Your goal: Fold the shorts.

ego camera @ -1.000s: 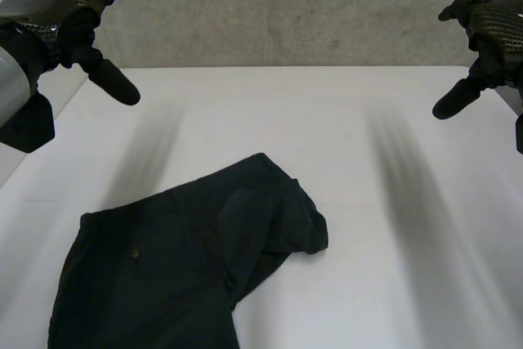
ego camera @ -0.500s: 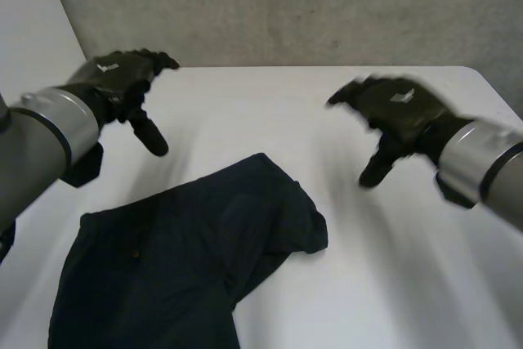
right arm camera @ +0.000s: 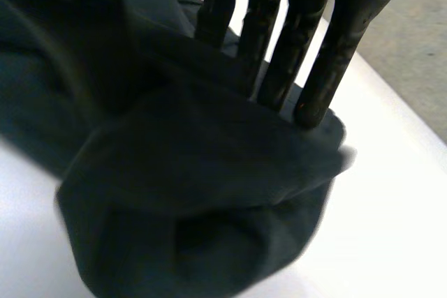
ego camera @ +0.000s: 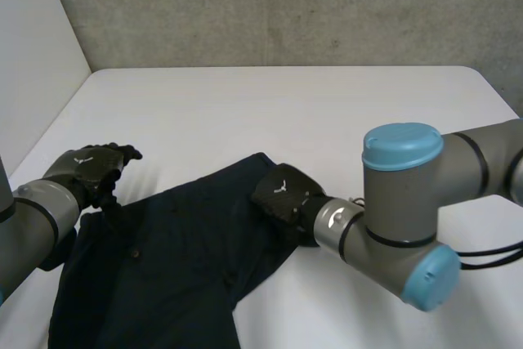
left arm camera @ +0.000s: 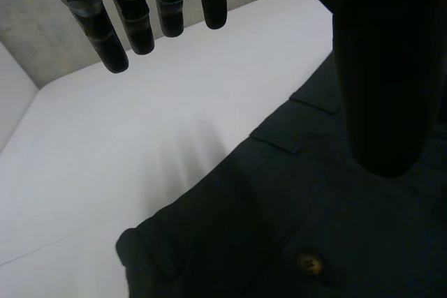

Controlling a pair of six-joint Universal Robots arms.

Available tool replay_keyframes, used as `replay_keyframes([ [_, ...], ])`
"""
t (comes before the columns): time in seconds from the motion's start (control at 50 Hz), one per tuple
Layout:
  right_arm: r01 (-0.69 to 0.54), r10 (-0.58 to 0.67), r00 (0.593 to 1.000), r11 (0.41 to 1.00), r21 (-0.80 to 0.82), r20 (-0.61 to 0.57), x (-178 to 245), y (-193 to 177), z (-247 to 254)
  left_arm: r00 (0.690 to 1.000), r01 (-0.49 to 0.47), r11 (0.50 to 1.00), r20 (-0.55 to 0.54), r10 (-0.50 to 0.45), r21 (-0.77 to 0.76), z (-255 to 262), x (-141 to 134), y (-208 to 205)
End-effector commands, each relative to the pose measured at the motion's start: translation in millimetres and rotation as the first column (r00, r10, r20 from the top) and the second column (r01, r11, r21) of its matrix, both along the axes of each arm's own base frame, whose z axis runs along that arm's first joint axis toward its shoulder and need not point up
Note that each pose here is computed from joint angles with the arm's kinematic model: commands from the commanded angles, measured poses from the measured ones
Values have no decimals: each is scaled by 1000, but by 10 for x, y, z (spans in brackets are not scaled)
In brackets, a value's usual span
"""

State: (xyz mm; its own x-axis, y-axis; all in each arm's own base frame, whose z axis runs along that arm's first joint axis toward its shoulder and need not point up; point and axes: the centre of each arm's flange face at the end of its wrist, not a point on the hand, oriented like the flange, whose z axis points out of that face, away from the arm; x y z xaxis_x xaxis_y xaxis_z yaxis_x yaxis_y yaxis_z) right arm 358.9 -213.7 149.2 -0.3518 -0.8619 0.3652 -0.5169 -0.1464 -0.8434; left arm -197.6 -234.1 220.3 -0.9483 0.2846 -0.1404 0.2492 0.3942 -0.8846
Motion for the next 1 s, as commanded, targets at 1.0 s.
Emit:
replay_keyframes([
  [1.0,538,-532,840,842,-36,108,-1279,-378,678,770,631,763,230,-595,-140,-669,-534,-7],
])
